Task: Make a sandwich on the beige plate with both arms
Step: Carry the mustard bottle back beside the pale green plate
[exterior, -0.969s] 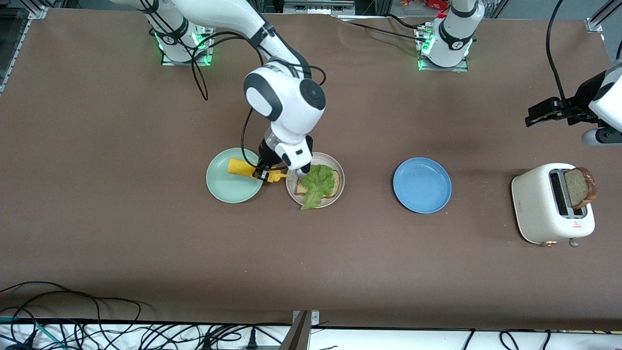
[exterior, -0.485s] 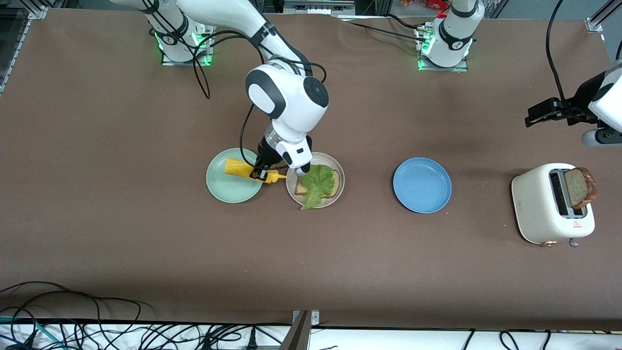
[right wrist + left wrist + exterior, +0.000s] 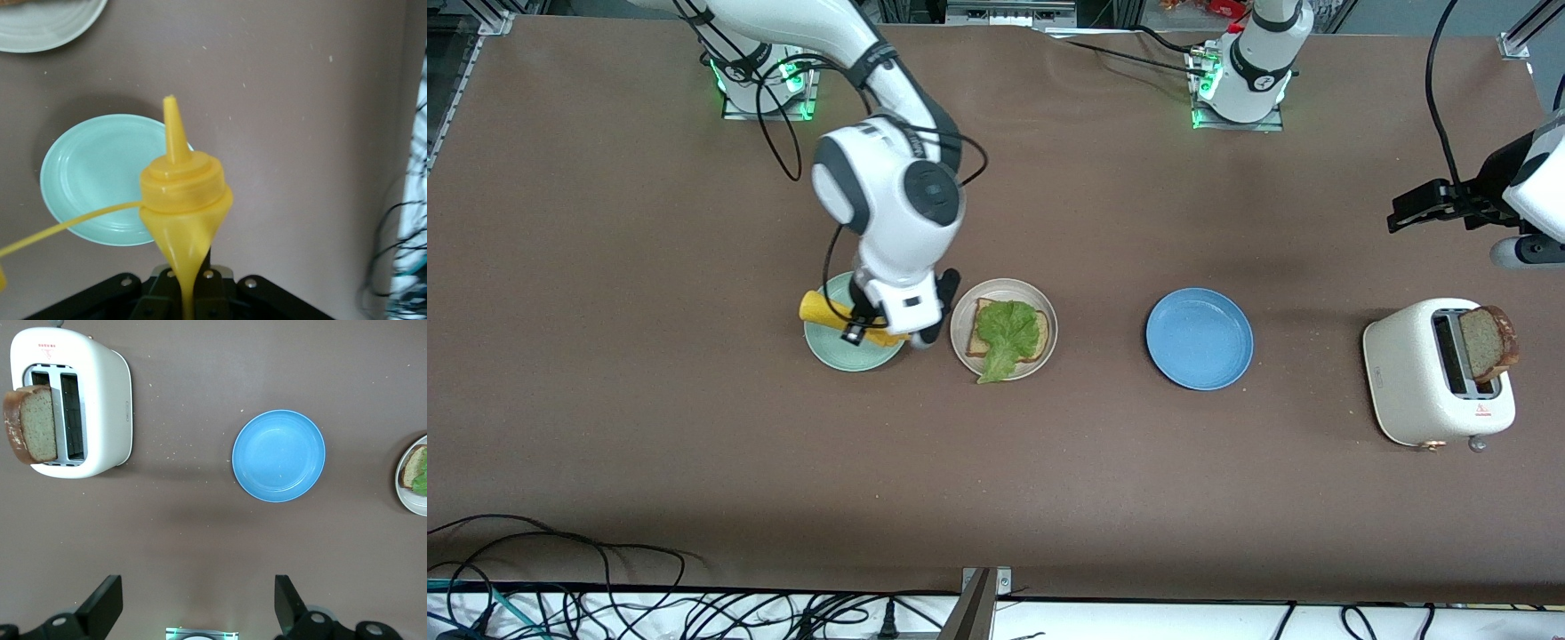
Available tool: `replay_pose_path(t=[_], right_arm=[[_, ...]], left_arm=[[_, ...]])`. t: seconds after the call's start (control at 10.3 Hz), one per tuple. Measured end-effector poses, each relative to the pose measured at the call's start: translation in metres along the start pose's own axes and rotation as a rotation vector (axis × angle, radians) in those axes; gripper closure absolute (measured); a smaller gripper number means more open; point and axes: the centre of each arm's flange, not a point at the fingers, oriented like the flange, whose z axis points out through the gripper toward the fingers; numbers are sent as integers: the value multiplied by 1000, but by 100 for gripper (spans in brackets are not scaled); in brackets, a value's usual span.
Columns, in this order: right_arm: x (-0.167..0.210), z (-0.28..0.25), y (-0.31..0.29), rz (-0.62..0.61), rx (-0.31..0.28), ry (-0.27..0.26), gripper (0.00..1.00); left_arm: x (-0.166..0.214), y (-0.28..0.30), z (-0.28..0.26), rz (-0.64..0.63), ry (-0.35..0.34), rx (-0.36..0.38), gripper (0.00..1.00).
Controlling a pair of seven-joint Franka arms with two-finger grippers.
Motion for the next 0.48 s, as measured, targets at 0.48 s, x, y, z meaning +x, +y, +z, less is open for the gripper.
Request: replay_pose_path(t=[0.48], right_arm=[[-88,27,94,145,266,170,96]], left_arm=[[0,-1,0,-1,0,0,0]])
